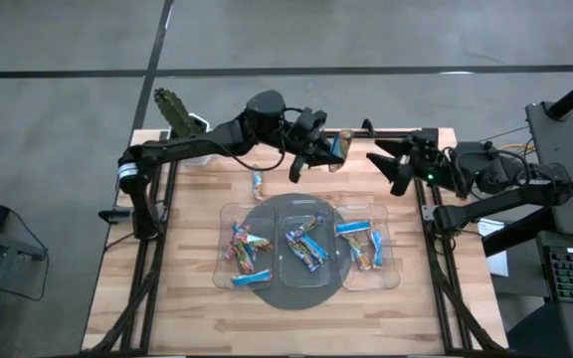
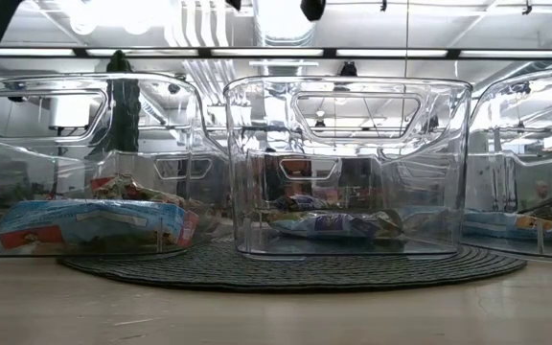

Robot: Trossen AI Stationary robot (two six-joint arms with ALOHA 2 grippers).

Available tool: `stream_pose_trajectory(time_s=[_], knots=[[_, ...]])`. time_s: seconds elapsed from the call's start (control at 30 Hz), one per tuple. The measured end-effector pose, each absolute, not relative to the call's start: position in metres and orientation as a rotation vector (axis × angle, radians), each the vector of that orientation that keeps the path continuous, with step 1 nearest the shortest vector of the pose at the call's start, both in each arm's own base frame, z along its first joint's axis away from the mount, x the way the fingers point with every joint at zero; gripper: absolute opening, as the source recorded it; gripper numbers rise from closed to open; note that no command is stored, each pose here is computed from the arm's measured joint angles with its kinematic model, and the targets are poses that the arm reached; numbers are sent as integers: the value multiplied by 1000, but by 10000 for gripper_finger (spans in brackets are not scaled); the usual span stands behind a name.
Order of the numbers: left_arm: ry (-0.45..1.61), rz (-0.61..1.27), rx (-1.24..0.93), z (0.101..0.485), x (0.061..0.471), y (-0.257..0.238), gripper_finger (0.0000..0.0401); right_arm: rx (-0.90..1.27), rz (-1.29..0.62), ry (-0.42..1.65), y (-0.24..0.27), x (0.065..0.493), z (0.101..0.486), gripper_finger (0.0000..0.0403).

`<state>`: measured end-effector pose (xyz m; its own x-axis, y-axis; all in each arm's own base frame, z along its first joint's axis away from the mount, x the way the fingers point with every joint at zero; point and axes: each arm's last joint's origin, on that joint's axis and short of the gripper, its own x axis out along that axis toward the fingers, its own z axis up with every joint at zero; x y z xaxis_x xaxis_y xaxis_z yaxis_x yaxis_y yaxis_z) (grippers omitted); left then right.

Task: Pick and place Granola Bars by type
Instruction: Put the yellow granola bar into the right transparent bin

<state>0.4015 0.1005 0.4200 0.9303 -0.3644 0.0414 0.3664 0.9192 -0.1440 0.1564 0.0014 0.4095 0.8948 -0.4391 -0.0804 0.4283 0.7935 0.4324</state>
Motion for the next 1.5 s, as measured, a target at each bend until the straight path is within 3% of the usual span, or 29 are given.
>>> stream_pose_trajectory(time_s=[0.73, 1.13, 1.3, 1.5], knots=[[17, -506, -221, 409, 412, 92, 25, 388, -244, -43, 9, 198, 430, 279], [18, -548, -232, 410, 413, 84, 25, 341, -265, 40, 8, 221, 435, 273], [19, -548, -232, 410, 413, 84, 25, 327, -265, 44, 8, 222, 438, 238], [22, -547, -243, 410, 413, 84, 25, 329, -247, 41, 8, 219, 442, 156]])
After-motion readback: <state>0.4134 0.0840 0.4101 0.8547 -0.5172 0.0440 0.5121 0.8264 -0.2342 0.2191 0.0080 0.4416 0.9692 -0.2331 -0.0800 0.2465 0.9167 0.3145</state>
